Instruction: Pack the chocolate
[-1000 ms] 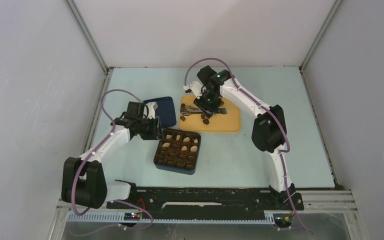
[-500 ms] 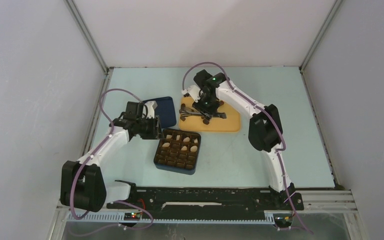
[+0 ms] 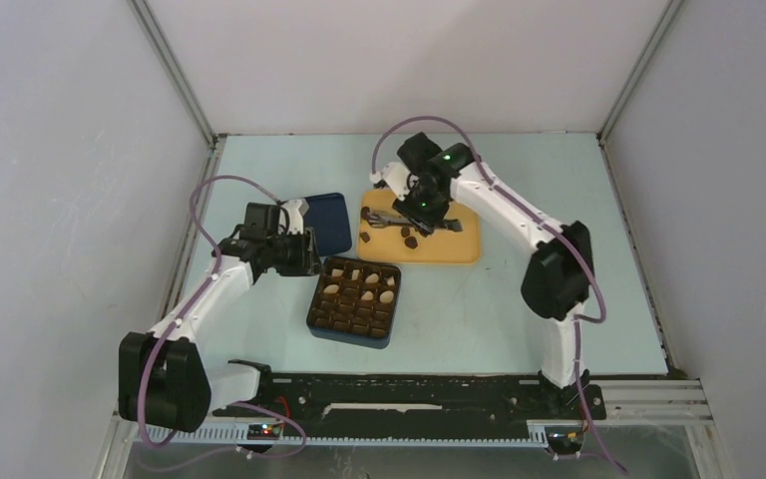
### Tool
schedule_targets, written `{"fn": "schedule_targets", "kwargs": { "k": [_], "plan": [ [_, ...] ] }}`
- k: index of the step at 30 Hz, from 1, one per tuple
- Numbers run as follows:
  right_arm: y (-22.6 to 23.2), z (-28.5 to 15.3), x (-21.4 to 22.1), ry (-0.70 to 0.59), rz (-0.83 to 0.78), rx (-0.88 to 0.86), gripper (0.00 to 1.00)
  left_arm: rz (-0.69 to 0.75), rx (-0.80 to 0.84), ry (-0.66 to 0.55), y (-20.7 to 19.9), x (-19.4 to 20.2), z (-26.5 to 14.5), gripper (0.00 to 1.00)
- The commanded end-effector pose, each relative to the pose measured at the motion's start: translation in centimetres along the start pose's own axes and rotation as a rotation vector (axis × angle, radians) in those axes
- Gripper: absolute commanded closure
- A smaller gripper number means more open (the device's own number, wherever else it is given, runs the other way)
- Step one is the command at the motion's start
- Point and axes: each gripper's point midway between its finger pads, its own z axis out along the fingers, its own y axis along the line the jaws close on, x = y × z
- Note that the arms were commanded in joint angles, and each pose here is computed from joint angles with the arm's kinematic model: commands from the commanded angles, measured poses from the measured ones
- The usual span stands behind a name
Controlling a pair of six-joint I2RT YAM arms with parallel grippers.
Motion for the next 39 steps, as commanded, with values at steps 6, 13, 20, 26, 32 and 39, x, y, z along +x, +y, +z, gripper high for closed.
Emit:
{"fn": "schedule_targets", "kwargs": {
  "k": [6,13,20,26,32,39],
  "plan": [
    [5.9,-6.3,0.1,-0.163,-0.088,-0.132,0.77,0.025,-0.023,-0.061,0.8,-1.1,-0.8,0.53],
    [9.9,-4.4,1.8,-0.082,-0.166,-0.224,0.76,0.020,-0.034,-0.087,1.2,-1.5,-1.3,0.53],
    [11.8,-3.3,1.7,-0.051,-0.200,-0.280,0.76,0.017,-0.042,-0.114,1.5,-1.4,-1.9,0.51],
    [13.0,-2.9,2.2,-0.020,-0.232,-0.302,0.75,0.013,-0.045,-0.124,1.7,-1.3,-1.9,0.51],
    [12.6,-3.2,2.4,-0.019,-0.234,-0.269,0.63,0.009,-0.041,-0.118,1.7,-1.3,-1.7,0.50],
    [11.7,-4.5,1.7,-0.065,-0.234,-0.220,0.57,0.006,-0.037,-0.108,1.7,-1.0,-1.4,0.51]
  ]
}}
